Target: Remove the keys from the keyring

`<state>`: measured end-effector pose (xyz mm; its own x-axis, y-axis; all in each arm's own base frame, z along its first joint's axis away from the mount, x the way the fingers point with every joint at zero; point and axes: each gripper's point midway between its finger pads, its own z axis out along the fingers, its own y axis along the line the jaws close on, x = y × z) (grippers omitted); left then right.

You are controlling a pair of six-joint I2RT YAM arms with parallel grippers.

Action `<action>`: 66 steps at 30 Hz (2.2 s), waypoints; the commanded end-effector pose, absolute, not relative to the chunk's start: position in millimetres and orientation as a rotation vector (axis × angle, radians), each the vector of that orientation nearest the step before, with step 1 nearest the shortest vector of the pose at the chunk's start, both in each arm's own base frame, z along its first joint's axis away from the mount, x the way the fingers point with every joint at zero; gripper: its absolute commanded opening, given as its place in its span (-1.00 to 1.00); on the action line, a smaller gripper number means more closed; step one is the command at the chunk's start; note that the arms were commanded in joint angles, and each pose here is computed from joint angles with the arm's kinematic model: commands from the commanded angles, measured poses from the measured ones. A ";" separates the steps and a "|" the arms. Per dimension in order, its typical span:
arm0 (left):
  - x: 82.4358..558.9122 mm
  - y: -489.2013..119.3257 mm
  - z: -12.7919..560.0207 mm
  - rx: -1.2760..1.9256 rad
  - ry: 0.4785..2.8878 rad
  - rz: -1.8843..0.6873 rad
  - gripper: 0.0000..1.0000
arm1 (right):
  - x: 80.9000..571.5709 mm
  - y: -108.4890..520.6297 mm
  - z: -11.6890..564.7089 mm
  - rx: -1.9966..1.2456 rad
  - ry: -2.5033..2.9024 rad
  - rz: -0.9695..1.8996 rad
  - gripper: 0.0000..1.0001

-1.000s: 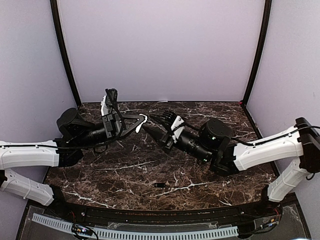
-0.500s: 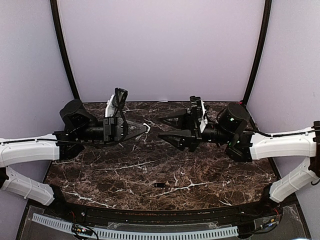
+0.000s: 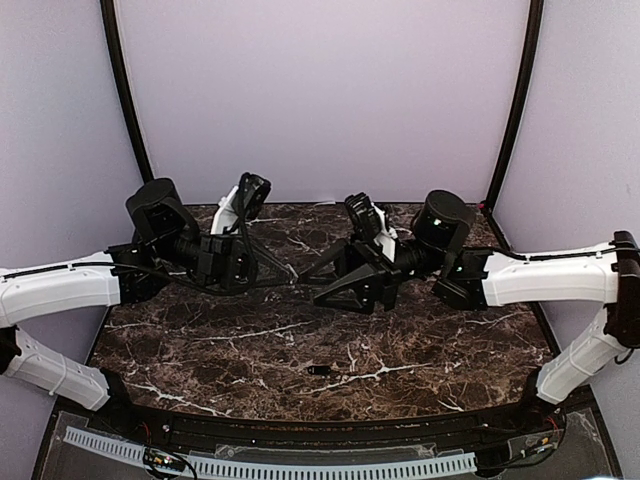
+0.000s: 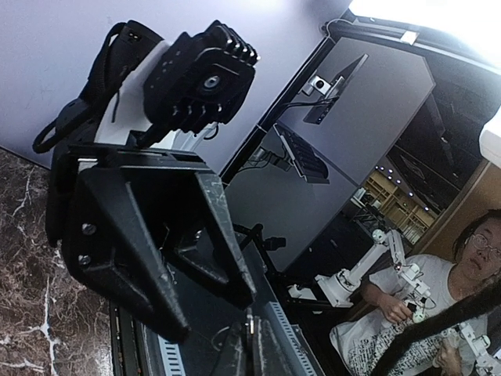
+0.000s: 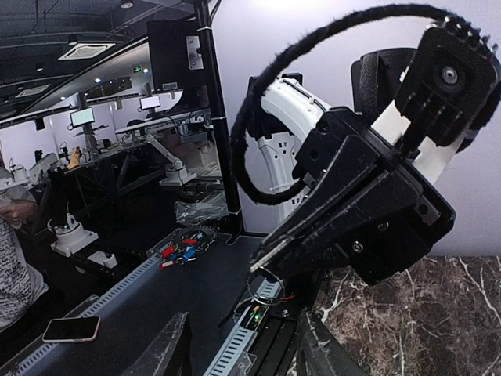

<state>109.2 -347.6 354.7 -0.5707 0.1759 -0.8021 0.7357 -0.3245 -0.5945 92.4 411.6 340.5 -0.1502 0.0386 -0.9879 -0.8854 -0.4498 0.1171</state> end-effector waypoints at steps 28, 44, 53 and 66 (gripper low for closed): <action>192.9 -346.2 334.6 0.605 1.770 -1.552 -1.00 | 183.9 403.1 319.3 -0.923 1.290 0.841 -0.06; 214.1 -342.2 313.1 0.513 1.867 -1.416 -1.00 | 206.5 427.3 313.7 -0.888 1.401 0.543 -0.35; 213.2 -343.6 310.2 0.528 1.878 -1.414 -1.00 | 205.3 434.9 311.0 -0.922 1.397 0.534 -0.67; 211.8 -338.1 308.0 0.472 1.867 -1.444 -1.00 | 210.6 425.5 310.1 -0.833 1.388 0.525 -1.00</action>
<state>216.9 -342.3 303.3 -0.6767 -0.1074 -0.7284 0.6663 0.3315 -0.6679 210.0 431.1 293.3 0.1272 -0.2377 -0.9630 -0.7814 0.5740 -0.2448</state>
